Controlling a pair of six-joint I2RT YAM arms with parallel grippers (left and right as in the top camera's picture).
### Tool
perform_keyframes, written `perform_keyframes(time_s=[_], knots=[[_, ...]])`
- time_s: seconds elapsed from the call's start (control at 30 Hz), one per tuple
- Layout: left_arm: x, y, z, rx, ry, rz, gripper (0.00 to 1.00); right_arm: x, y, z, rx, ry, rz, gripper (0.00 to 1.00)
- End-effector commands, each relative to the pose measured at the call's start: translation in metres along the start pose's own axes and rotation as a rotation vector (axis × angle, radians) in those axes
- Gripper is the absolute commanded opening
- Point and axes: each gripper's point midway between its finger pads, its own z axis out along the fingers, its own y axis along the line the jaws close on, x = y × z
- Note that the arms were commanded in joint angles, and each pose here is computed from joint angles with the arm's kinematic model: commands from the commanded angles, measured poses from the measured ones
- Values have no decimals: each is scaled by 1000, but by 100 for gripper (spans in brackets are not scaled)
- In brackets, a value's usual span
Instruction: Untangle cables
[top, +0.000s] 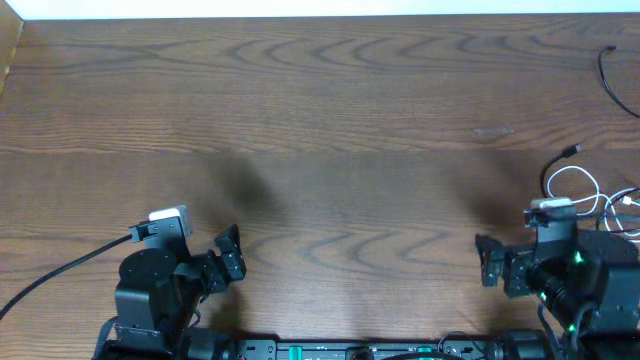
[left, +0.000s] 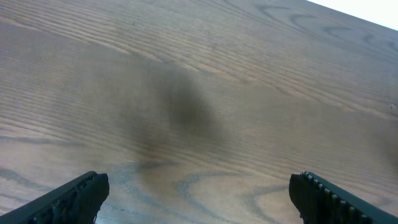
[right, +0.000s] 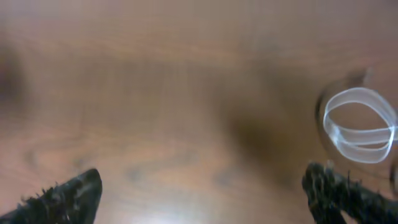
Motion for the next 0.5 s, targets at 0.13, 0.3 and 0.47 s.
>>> perform_keyframes(time_s=[0.13,0.3,0.47], knots=[[1,1,1,-1,1,16,97,-29,-1,11,17,-339,-137,99],[1,1,1,-1,1,16,98,-47,-1,11,30,-584,-170,99],[1,1,1,-1,1,16,98,-52,-1,10,41,-752,-191,99]])
